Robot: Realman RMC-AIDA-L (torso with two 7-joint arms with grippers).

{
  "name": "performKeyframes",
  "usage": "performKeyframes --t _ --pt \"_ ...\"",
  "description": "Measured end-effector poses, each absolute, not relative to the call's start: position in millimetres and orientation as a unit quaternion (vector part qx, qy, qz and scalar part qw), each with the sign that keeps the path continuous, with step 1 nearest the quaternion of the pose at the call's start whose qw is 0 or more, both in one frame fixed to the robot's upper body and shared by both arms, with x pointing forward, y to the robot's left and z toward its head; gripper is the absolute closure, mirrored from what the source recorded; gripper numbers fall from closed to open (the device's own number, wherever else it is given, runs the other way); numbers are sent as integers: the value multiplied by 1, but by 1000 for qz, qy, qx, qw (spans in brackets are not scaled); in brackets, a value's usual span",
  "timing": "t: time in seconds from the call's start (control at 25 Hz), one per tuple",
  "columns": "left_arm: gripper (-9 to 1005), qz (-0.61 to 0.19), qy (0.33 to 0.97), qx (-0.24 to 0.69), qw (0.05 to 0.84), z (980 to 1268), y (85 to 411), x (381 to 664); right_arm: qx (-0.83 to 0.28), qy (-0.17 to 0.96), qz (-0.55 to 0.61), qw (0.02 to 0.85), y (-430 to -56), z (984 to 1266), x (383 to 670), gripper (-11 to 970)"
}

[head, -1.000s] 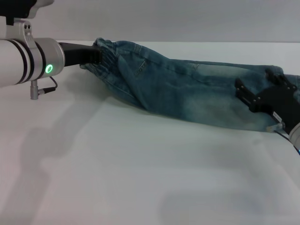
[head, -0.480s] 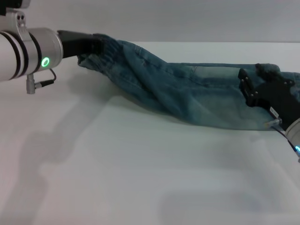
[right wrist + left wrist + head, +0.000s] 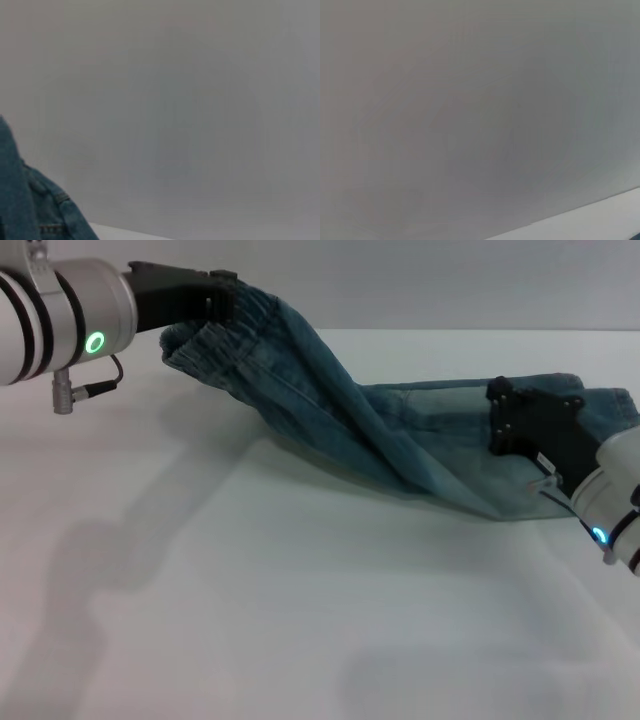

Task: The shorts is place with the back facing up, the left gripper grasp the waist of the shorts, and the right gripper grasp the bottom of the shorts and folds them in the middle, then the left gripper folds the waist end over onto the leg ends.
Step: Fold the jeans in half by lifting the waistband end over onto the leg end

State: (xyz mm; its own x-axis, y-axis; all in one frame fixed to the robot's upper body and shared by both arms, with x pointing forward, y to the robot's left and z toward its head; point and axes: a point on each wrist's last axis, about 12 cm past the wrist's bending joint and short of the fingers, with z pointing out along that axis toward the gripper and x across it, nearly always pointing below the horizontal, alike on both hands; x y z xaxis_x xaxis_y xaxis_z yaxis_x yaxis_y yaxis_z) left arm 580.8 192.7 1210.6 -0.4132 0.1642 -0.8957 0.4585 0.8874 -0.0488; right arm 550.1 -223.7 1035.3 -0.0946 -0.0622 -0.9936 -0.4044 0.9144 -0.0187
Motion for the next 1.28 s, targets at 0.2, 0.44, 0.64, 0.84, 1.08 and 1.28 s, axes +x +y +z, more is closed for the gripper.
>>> performKeyframes --t 0.2,0.44,0.64,0.84,1.08,1.28 --pt "929 -148 823 196 513 1215 188 578 -165 724 156 651 -212 1039 553 960" --pt "920 -152 812 210 523 1223 180 576 -166 727 204 634 -194 1040 555 961" --pt "913 -155 805 216 531 1229 176 575 -176 738 221 612 -180 1040 561 961" --pt "906 -156 796 220 542 1237 175 571 -193 748 220 595 -172 1038 564 961" --pt "897 -159 788 225 550 1243 172 568 -202 754 244 575 -157 1039 566 961" --pt "890 -158 783 236 554 1246 168 566 -227 751 253 566 -143 1042 569 961"
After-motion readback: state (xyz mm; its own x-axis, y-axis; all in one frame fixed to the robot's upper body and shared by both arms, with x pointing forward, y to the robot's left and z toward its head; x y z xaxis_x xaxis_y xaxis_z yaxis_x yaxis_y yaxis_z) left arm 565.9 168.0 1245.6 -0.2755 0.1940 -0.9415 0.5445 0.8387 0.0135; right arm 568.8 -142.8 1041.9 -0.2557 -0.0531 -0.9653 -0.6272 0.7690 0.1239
